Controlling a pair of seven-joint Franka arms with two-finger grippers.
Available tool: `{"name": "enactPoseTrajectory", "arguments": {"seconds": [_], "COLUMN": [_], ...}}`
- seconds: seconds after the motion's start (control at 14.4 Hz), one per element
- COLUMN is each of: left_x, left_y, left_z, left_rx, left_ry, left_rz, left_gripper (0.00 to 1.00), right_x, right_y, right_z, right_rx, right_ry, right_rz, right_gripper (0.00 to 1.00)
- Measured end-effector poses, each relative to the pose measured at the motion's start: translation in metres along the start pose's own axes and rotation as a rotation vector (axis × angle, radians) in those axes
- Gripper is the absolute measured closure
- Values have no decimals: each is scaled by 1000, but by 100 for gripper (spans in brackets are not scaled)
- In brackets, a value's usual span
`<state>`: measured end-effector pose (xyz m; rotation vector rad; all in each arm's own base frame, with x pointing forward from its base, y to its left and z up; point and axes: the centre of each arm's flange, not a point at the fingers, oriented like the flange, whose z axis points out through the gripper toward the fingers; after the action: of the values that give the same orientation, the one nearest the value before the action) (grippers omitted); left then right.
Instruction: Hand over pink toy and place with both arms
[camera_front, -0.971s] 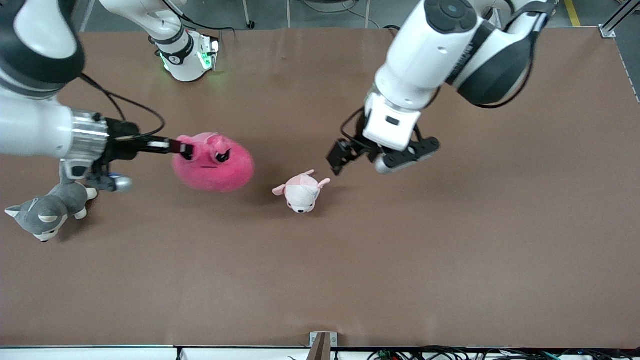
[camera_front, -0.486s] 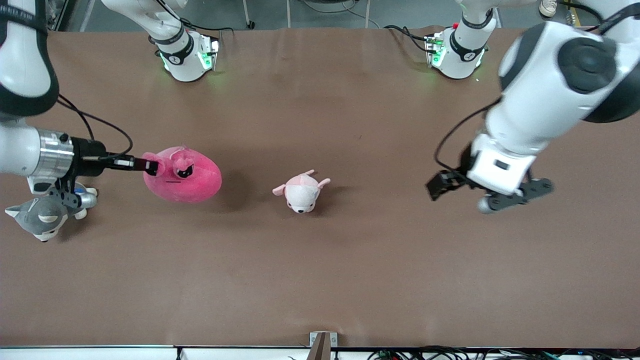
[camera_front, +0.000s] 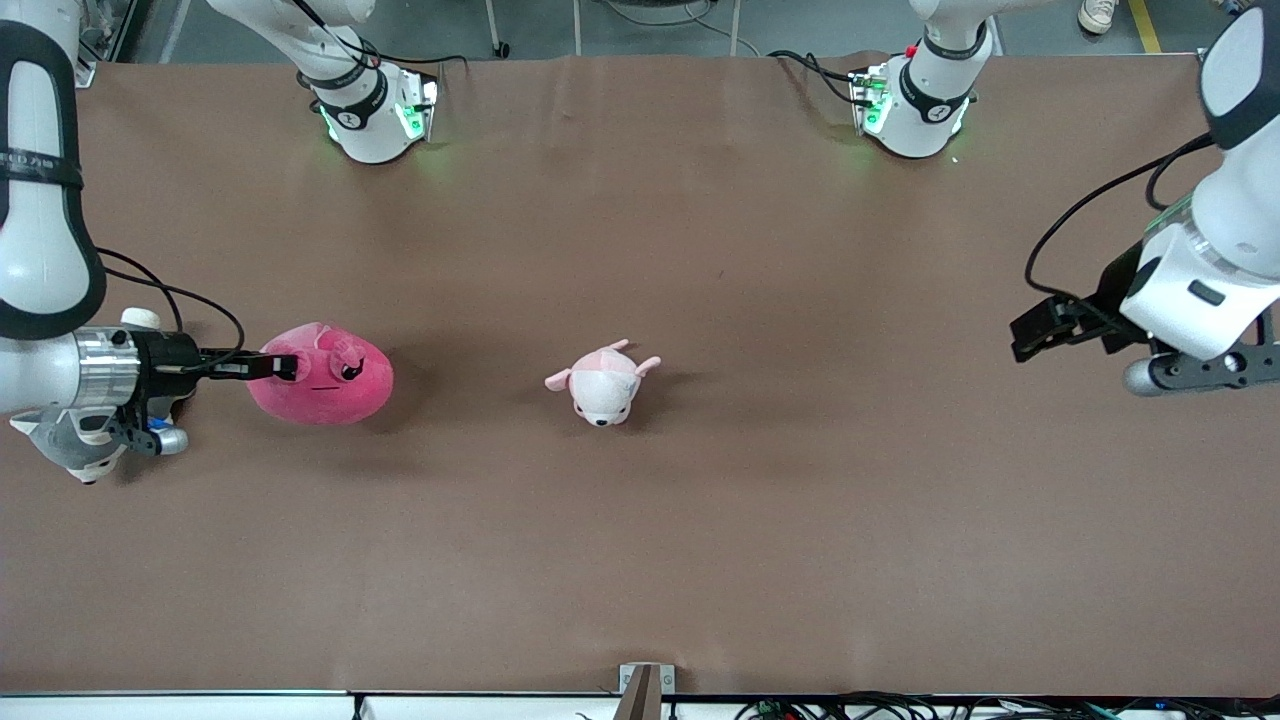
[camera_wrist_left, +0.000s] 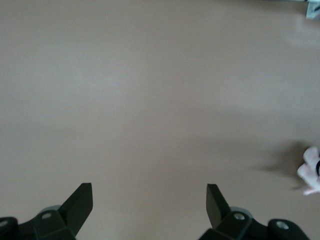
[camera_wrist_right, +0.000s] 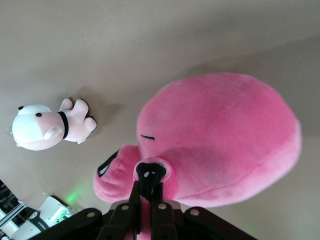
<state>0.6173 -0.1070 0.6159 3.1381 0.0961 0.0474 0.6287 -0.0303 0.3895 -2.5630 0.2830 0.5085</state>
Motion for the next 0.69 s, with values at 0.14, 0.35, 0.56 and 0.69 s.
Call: {"name": "enactPoseTrajectory", "arguments": {"seconds": [0.14, 0.35, 0.56, 0.69], "left_x": [-6, -14, -26, -39], "left_y": [-6, -13, -30, -39], "left_z": [-10, -27, -41, -45], "left_rx": [8, 20, 66, 80], "left_ry": [2, 19, 7, -11], "left_rz": [34, 107, 139, 129], "left_gripper": [0, 0, 0, 0], "right_x": [7, 17, 26, 30], "right_y": [5, 18, 30, 36], "right_z": [6, 16, 26, 31], "right_rx": [51, 119, 140, 147], "right_ry": [-9, -22, -37, -41], "right_rz": [14, 12, 12, 17], "right_gripper": [89, 89, 89, 89]}}
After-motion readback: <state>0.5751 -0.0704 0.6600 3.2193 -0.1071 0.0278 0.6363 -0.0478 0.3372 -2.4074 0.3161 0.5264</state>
